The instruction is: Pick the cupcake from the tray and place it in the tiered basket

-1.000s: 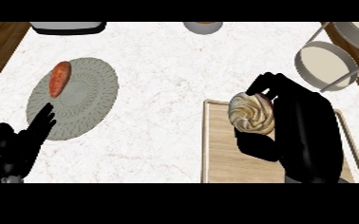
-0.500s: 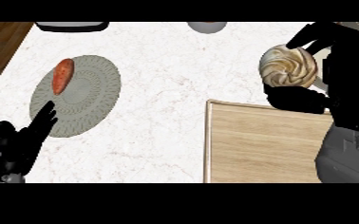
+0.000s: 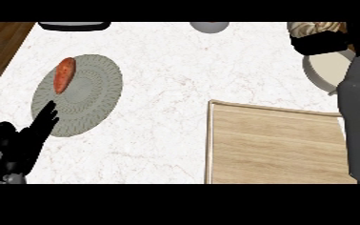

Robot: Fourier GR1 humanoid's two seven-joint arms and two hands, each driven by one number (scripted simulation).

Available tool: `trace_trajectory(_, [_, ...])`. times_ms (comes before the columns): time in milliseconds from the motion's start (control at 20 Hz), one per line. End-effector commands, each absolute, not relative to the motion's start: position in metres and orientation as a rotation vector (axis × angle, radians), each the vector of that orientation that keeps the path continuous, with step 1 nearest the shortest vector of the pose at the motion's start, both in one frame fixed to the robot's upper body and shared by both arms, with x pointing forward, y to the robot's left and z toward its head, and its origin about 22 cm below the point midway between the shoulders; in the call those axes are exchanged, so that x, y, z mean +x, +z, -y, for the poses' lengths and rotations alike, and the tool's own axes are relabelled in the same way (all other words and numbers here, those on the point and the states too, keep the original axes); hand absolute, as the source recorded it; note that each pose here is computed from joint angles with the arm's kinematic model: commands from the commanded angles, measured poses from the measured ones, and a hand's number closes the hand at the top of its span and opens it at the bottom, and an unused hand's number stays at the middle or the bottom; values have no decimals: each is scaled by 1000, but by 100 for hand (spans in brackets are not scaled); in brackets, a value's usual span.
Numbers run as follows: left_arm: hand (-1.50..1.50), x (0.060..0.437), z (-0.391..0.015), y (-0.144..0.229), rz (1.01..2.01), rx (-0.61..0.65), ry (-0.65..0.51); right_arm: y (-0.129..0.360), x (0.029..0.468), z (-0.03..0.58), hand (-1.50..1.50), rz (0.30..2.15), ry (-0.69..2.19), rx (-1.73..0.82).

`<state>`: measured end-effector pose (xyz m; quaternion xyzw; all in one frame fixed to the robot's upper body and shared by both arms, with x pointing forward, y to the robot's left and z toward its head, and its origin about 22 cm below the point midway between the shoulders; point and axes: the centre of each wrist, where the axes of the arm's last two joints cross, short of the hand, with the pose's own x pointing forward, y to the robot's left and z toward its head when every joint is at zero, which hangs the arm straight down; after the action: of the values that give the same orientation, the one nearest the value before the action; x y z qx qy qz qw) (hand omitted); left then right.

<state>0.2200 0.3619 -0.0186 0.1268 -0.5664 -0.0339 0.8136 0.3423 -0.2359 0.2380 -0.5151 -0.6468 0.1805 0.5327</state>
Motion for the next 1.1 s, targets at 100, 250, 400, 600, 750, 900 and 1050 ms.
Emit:
trace_trajectory(100, [0,221,-351,-22,1206,266,-80,236,381,289,150,1668,238,-1036])
trace_trajectory(250, [0,226,-341,-19,1207,257,-76,239,398,300,150,1674,252,-1019])
trace_trajectory(400, [0,227,-384,-4,1215,265,-74,235,422,280,150,1675,273,-1021])
trace_trajectory(600, [0,207,-337,-23,1204,263,-86,242,430,335,150,1666,237,-1025])
trace_trajectory(750, [0,225,-352,-14,1220,271,-89,242,412,354,150,1454,716,-1492])
trace_trajectory(900, [0,231,-355,-5,1224,242,-107,263,418,358,150,1404,759,-1630])
trace_trajectory(1050, [0,231,-351,-4,1214,236,-105,266,418,379,150,1379,883,-1663])
